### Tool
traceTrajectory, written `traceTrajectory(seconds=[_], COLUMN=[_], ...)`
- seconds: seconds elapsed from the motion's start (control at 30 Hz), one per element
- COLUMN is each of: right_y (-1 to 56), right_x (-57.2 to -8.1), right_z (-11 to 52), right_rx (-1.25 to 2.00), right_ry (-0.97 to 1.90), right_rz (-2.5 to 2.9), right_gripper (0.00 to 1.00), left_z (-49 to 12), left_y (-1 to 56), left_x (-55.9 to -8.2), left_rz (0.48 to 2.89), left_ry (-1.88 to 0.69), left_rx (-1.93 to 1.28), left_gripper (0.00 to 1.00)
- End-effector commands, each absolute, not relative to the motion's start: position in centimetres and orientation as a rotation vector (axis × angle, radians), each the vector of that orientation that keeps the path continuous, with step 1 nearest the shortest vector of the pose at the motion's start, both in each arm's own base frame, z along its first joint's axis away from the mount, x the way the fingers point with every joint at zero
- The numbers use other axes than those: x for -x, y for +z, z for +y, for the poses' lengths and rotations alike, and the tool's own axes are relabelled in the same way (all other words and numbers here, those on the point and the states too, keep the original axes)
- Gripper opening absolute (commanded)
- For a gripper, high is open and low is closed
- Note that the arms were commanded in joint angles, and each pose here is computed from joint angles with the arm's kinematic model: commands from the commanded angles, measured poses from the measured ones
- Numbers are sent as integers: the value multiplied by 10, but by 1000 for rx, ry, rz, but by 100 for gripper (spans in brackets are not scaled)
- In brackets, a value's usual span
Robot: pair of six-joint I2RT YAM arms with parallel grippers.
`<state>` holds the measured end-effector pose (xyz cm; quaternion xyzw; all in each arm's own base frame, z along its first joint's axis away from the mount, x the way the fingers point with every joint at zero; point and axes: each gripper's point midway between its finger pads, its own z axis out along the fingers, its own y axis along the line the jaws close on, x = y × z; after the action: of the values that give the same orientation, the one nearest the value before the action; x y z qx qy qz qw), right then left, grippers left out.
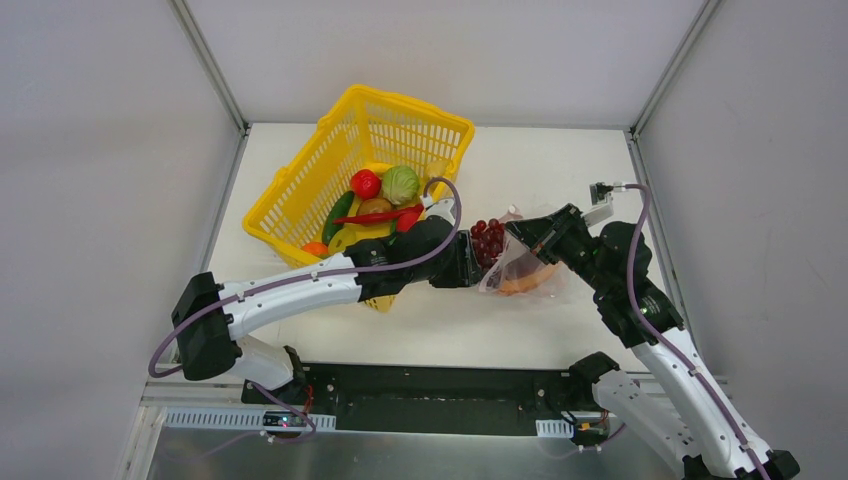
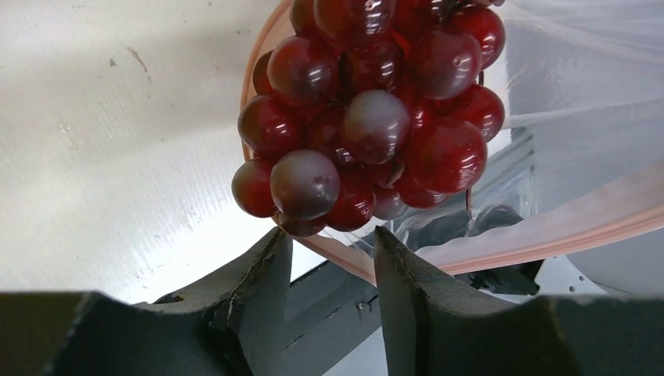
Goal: Place the food in the zip-top bag and seal the zipper
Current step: Place the fake fruit in the zipper food storage bag.
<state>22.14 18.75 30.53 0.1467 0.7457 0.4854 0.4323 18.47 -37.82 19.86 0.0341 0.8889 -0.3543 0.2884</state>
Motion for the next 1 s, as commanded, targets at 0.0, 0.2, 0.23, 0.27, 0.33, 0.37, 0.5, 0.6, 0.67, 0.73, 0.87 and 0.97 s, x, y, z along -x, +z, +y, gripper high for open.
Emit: traceTrajectory(seconds=[0.0,0.2,0.23,0.27,0.33,0.37,0.5,0.6,0.67,0.73,0.87,0.97], right_y=[343,345,345,344,344,343,342,338,335,333,333,324], right_x=[-223,-220,-220,-220,-219,-219,-217,-216,-216,-215,-218,-226], right_z=[185,187,186,186,185,185,185,186,186,184,183,173], right_rx=[-333,-323,-323,-325,-326,-325,-316,-304,-293,-287,-276,-342], right_ry=[1253,1269,1268,1266,1262,1260,1261,1254,1243,1232,1206,1122], right_rz=[1724,1723,1722,1723,1724,1725,1732,1747,1752,1752,1750,1773], right_gripper=[0,0,0,0,0,0,0,0,0,0,0,0], left_z=[-380,-384,-384,-384,-384,-383,-377,-365,-353,-347,-350,-347], left_y=[210,202,202,202,203,203,214,236,257,280,308,314], left_x=[-187,-192,-193,-193,-195,-197,-206,-214,-221,-225,-223,-221], left_rz=[2353,2354,2352,2350,2342,2335,2289,2229,2166,2096,1995,1970], left_ry=[-950,-923,-918,-911,-898,-885,-837,-747,-654,-615,-593,-529], left_rx=[-81,-89,-91,-96,-102,-102,-102,-145,-195,-246,-359,-403], left_gripper=[41,20,16,10,1,0,0,0,0,0,0,0])
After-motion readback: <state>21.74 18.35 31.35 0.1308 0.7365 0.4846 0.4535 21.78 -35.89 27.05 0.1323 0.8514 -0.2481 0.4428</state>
